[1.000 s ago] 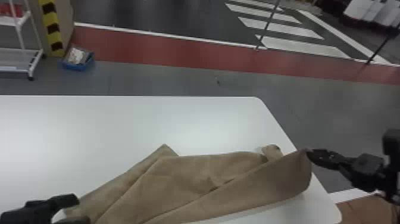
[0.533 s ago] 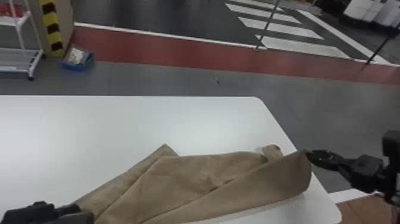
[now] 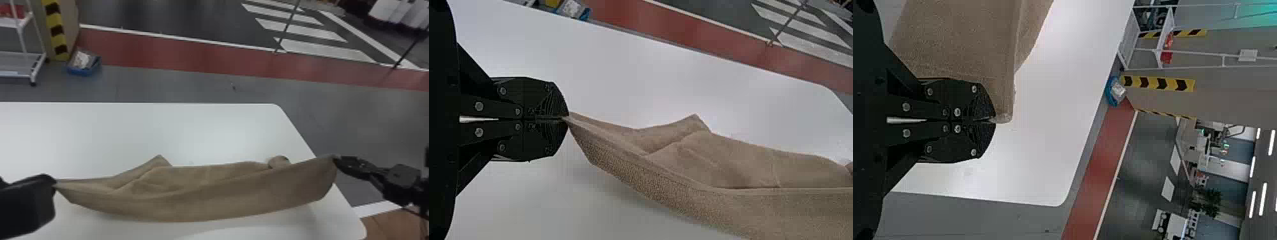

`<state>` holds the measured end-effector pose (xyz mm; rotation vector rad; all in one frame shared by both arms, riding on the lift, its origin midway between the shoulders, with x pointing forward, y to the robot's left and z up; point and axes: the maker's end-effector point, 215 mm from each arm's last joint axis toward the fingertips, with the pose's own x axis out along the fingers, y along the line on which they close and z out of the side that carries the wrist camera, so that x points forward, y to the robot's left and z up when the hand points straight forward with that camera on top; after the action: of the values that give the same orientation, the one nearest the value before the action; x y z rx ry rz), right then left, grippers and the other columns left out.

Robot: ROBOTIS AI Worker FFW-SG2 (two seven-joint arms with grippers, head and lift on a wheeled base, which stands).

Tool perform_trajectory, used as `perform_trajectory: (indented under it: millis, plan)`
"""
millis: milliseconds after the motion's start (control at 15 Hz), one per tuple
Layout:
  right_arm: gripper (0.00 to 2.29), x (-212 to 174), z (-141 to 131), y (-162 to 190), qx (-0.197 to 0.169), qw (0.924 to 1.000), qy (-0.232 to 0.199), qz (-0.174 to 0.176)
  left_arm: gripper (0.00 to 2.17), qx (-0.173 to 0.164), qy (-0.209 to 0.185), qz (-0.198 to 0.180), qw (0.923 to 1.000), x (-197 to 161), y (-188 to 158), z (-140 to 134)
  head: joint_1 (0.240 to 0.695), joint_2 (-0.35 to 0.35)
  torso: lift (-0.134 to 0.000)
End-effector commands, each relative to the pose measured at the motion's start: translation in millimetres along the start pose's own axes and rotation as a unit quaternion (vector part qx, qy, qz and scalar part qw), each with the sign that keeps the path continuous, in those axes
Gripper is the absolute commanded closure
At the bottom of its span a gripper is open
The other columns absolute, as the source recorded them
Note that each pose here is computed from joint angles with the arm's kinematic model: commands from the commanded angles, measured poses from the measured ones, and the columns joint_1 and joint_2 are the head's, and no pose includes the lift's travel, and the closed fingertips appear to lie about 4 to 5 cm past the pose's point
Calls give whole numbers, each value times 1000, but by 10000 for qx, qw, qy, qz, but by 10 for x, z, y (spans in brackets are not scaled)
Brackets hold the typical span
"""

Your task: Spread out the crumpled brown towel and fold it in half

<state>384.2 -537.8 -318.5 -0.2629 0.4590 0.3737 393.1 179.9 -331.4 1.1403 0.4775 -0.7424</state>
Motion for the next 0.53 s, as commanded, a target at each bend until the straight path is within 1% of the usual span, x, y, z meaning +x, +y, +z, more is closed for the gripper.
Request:
perform_trajectory:
  millis: [0, 67, 200, 267, 400, 467]
  plan:
    - [2267, -92, 258, 50, -14, 9993, -373, 36, 1180, -210, 165, 439, 9987, -265, 328, -183, 695, -350, -124]
    - [2263, -156, 420, 80, 63, 9978, -655, 65, 1180, -323, 242, 596, 9974, -364, 439, -272, 695, -350, -124]
    - [2267, -229, 668, 170, 375, 9943, -979, 191, 1180, -533, 336, 892, 9940, -542, 633, -389, 695, -350, -124]
    - [2267, -272, 818, 224, 440, 9919, -1159, 262, 1180, -661, 339, 1090, 9913, -654, 756, -408, 695, -350, -124]
    - [2263, -336, 1120, 313, 773, 9840, -1533, 484, 1177, -822, 199, 1474, 9854, -827, 1027, -331, 695, -350, -124]
    - [2267, -329, 1267, 358, 844, 9816, -1620, 561, 1180, -1041, 144, 1693, 9799, -873, 1170, -331, 695, -339, -124]
